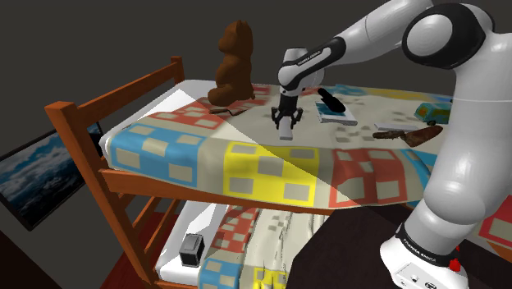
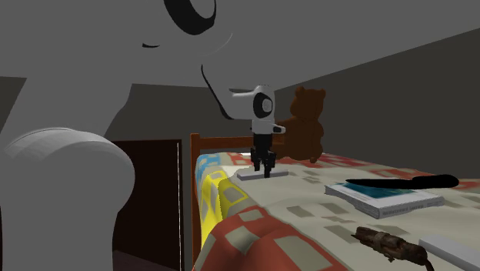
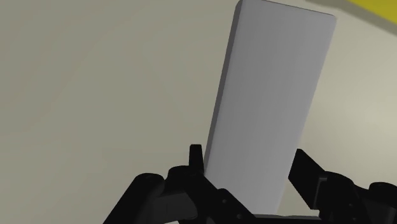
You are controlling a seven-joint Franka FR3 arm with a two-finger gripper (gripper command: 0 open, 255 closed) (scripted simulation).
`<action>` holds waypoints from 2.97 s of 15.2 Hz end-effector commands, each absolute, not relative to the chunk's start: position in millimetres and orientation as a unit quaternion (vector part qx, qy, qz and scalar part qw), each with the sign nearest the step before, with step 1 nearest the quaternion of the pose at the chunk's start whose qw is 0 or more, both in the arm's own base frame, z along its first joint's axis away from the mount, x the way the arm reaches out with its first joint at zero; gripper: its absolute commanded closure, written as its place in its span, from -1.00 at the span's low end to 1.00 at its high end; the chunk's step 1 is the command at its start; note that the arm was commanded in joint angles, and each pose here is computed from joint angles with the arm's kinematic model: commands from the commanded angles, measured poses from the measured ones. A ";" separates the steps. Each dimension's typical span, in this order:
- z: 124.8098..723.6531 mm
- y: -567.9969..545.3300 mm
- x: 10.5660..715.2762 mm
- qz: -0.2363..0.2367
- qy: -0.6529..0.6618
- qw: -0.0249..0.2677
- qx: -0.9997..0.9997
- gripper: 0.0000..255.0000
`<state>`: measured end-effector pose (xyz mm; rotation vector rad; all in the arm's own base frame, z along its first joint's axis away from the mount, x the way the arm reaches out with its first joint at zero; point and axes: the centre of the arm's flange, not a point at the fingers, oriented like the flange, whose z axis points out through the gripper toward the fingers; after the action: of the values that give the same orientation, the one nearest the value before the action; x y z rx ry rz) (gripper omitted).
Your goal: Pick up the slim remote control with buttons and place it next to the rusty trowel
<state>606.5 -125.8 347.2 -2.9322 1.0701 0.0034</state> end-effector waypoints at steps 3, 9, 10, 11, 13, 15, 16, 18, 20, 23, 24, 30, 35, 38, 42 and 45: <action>367.6 -124.9 606.9 0.001 0.343 0.010 -0.939 1.00; 399.3 -124.9 606.9 0.001 0.343 0.010 -0.939 1.00; 404.5 -124.9 606.9 0.001 0.343 0.010 -0.939 1.00; 409.8 -124.9 606.9 0.001 0.343 0.010 -0.939 1.00; 420.4 -124.9 606.9 0.001 0.343 0.010 -0.939 1.00; 430.9 -124.9 606.9 0.001 0.343 0.010 -0.939 1.00; 436.2 -124.9 606.9 0.001 0.343 0.010 -0.939 1.00; 446.8 -124.9 606.9 0.001 0.343 0.010 -0.939 1.00; 457.3 -124.9 606.9 0.001 0.343 0.010 -0.939 1.00; 473.2 -124.9 606.9 0.001 0.343 0.010 -0.939 1.00; 478.5 -124.9 606.9 0.001 0.343 0.010 -0.939 1.00; 492.9 -141.3 570.8 0.001 0.343 0.010 -0.939 1.00; 493.1 -168.5 510.7 0.001 0.343 0.010 -0.939 1.00; 493.1 -184.9 474.7 0.001 0.343 0.010 -0.939 1.00; 493.2 -206.6 426.6 0.001 0.343 0.010 -0.939 1.00; 493.3 -223.0 390.5 0.001 0.343 0.010 -0.939 1.00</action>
<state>401.3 -217.4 491.5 -2.9321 1.0720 0.0035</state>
